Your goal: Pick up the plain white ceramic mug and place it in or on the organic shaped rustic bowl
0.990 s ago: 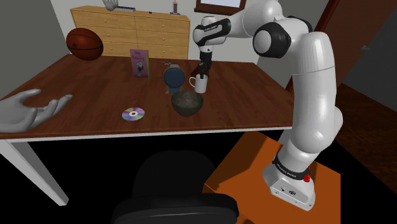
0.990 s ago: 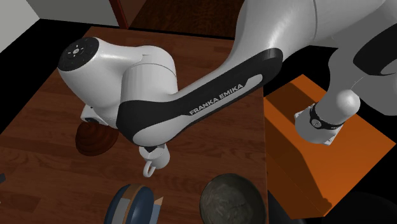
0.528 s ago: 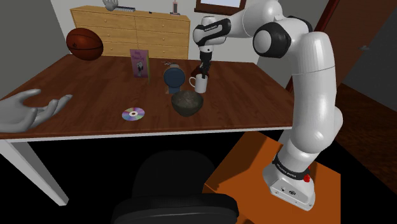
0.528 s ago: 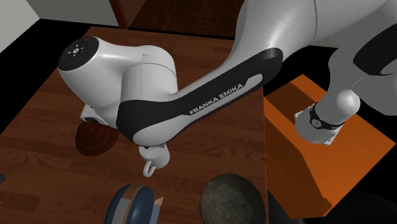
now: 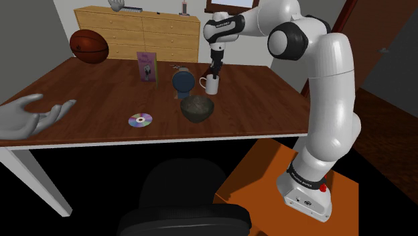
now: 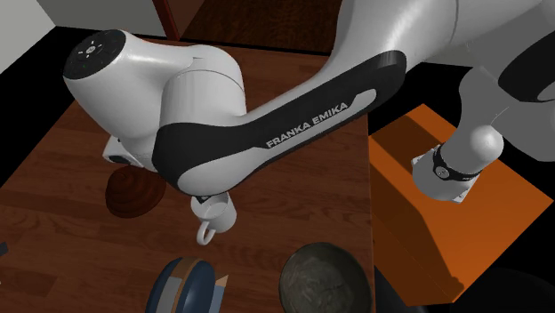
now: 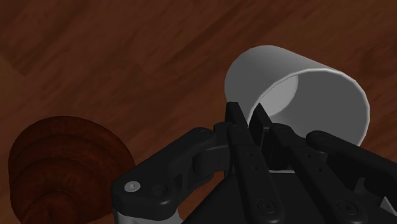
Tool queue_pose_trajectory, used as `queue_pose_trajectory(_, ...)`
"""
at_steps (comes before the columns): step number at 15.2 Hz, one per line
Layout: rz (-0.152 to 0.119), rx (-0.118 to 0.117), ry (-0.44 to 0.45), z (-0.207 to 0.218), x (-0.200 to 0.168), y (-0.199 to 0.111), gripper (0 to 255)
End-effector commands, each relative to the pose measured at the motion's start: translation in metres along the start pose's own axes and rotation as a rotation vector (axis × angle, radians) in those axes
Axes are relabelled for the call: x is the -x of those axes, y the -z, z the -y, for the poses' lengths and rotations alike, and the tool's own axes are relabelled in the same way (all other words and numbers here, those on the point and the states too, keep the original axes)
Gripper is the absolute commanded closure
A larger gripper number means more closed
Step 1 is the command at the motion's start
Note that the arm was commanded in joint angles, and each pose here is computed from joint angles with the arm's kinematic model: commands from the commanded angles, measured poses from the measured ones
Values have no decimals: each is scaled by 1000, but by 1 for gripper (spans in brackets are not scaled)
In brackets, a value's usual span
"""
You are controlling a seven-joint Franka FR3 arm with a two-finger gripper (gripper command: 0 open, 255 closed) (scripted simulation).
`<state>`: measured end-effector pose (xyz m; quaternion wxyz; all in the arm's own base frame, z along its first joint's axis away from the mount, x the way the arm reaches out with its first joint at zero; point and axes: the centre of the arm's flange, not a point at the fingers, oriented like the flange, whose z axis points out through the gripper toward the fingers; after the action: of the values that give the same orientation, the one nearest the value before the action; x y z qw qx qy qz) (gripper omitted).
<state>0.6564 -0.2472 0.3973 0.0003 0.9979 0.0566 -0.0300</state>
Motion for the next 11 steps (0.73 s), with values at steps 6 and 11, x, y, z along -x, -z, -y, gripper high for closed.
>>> queue_pose_trajectory(6,0,0,0,0,3,37,255)
queue_pose_trajectory(11,0,0,0,0,4,64,255)
